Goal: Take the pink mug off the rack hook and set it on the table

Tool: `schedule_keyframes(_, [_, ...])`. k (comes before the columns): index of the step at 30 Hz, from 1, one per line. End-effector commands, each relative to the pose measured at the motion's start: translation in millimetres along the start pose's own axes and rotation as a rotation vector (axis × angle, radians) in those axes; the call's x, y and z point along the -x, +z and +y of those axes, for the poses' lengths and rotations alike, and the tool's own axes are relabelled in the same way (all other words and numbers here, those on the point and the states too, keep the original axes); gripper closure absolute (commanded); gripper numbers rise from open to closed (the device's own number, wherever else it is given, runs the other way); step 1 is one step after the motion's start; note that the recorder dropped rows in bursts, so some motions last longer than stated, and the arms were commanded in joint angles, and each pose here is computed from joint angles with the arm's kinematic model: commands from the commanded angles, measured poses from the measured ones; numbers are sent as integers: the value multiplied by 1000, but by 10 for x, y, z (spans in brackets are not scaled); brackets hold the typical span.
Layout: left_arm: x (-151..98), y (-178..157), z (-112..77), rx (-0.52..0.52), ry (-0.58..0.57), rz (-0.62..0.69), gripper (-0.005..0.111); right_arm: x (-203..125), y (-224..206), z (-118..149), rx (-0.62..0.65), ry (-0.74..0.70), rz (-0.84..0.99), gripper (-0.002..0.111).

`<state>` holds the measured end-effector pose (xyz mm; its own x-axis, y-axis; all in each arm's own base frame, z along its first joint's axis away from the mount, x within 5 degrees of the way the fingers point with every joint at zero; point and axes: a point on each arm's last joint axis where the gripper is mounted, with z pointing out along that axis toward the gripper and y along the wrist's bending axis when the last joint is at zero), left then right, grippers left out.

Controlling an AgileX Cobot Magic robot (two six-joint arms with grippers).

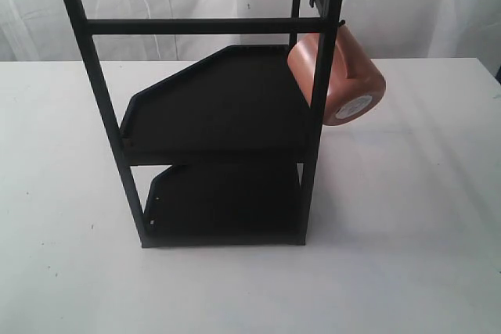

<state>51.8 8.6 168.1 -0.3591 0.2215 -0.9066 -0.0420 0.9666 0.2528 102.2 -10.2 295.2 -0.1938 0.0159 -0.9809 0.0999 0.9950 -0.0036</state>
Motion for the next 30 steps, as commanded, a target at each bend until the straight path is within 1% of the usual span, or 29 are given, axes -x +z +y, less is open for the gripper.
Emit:
schedule_keyframes(1, [2, -2, 1, 3, -14, -6, 107, 121, 378, 50, 36, -73, 327, 108])
schedule_keyframes(4, [2, -2, 1, 3, -14, -6, 107, 103, 664, 150, 107, -113, 595, 108])
schedule_keyframes(6, [2, -2, 1, 3, -14, -6, 107, 114, 823, 244, 173, -138, 695, 108])
schedule_keyframes(9, [2, -2, 1, 3, -14, -6, 107, 154, 1016, 431, 298, -126, 769, 108])
schedule_keyframes(11, [2, -2, 1, 3, -14, -6, 107, 209, 1074, 558, 411, -152, 810, 108])
schedule_keyframes(14, [2, -2, 1, 3, -14, -6, 107, 418, 1033, 757, 619, -202, 812, 108])
schedule_keyframes(16, [2, -2, 1, 3, -14, -6, 107, 646, 973, 873, 732, -260, 742, 108])
schedule_keyframes(18, [2, -2, 1, 3, -14, -6, 107, 869, 913, 943, 793, -341, 637, 108])
schedule_keyframes(20, [2, -2, 1, 3, -14, -6, 107, 1072, 876, 975, 798, -386, 534, 108])
schedule_keyframes(22, [2, -2, 1, 3, -14, -6, 107, 1165, 873, 975, 787, -383, 493, 108])
schedule_keyframes(27, [2, -2, 1, 3, -14, -6, 107, 1133, 889, 980, 791, -387, 493, 108])
schedule_keyframes(30, [2, -2, 1, 3, -14, -6, 107, 1122, 916, 997, 788, -356, 463, 108])
